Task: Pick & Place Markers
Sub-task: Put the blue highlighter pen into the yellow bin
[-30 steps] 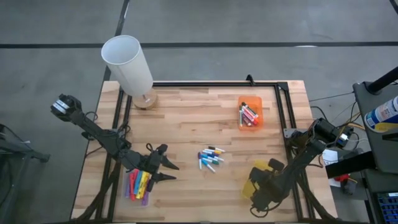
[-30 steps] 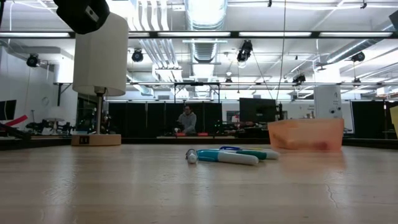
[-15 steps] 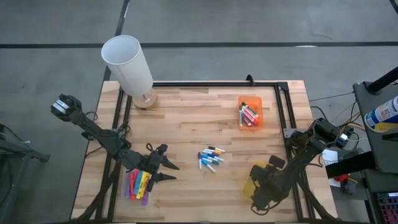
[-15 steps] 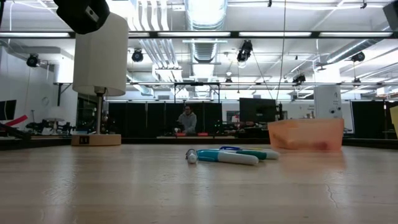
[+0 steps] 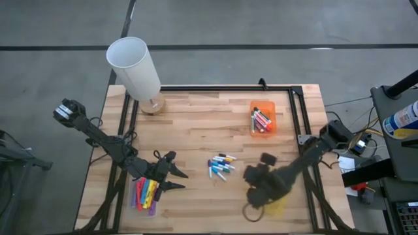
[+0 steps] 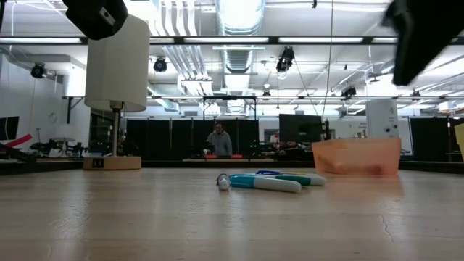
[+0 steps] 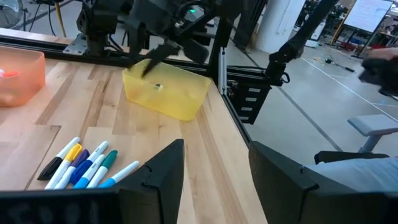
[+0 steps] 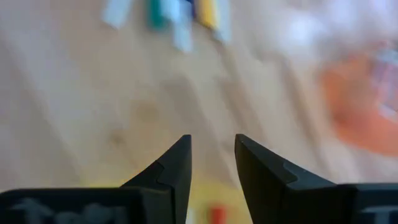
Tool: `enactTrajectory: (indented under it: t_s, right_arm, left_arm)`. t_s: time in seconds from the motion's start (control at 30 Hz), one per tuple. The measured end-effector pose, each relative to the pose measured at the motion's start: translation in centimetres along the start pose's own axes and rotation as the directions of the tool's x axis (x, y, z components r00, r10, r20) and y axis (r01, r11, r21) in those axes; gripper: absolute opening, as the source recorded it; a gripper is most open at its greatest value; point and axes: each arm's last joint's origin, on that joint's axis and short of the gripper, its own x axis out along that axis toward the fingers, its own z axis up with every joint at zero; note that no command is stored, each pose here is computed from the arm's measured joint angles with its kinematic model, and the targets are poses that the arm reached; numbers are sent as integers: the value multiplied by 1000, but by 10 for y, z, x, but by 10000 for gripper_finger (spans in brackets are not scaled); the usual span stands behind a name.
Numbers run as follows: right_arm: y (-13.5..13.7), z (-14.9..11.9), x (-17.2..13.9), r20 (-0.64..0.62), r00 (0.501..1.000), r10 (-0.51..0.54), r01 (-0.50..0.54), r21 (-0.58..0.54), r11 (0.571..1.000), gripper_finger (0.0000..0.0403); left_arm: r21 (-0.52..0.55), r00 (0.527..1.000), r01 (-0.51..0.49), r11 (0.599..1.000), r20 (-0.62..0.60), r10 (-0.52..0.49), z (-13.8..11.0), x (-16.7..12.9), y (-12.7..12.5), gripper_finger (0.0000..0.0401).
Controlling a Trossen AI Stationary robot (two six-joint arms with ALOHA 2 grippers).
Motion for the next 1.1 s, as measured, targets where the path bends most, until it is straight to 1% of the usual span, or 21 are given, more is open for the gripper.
enactTrajectory:
  t_s: [0.1,0.17,0.3,0.4,0.57,0.63,0.7,0.9,1.1]
  right_arm:
    - [3,24,8,16,989,150,-149,-47,988,114]
    - [4,40,12,58,973,223,-220,-46,974,114]
    - [-4,71,22,105,930,353,-356,13,934,112]
    - [-8,87,31,121,903,413,-422,65,904,112]
    - [-5,99,55,108,907,406,-419,167,892,108]
    - [-1,100,64,87,910,406,-415,184,891,105]
    - [2,100,68,81,908,412,-419,188,888,102]
    - [10,100,79,71,905,418,-420,298,857,94]
    - [19,97,99,27,915,403,-389,330,860,93]
  left_arm:
    - [0,1000,0,1000,0,0,0,0,0,174]
    - [-1,1000,0,1000,0,0,0,0,0,174]
    - [-1,1000,0,1000,0,0,0,0,0,174]
    - [-2,1000,0,1000,0,0,0,0,0,174]
    - [0,1000,-1,1000,-3,1,0,0,0,174]
    - [0,1000,-1,1000,-4,1,0,0,0,174]
    - [2,1000,-3,1000,-9,3,-1,0,0,174]
    - [3,1000,-5,1000,-11,5,-1,0,1,174]
    - [2,1000,-6,1000,-9,6,-1,0,1,174]
